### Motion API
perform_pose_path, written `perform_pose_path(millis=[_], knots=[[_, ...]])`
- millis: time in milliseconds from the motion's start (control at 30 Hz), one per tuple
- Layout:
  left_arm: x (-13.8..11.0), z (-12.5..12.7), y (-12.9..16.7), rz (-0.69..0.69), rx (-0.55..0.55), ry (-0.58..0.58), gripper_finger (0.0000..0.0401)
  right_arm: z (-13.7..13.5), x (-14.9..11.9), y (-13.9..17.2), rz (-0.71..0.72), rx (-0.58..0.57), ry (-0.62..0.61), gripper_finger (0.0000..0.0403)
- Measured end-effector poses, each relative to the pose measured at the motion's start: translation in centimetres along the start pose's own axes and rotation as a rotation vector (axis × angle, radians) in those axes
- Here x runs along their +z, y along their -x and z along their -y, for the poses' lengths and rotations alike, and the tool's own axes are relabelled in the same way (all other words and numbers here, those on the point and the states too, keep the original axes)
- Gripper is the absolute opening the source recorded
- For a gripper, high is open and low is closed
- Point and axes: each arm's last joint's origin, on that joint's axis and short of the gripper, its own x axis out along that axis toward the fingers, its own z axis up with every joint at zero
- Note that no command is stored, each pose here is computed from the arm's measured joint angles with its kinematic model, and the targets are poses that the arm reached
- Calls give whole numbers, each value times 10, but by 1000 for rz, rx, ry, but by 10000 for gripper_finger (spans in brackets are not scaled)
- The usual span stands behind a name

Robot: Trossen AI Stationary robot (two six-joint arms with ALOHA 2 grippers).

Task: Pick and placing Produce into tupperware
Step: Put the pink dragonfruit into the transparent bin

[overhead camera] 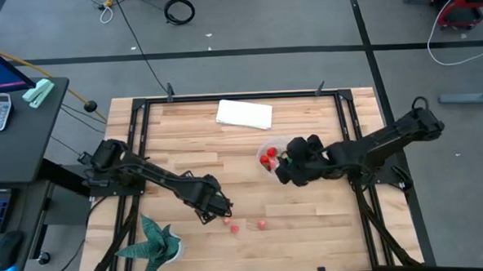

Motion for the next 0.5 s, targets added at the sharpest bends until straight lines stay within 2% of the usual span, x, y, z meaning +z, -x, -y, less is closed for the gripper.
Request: perform_pose_path(millis=[300, 400, 500], knots=[[3, -3, -2, 51, 53, 191, 268, -8, -11, 22, 57, 68, 35, 265], [-4, -3, -10, 41, 83, 247, 268, -10, -14, 26, 53, 86, 5, 265], [-17, -5, -24, 21, 135, 286, 268, -14, -21, 32, 44, 114, 28, 265]])
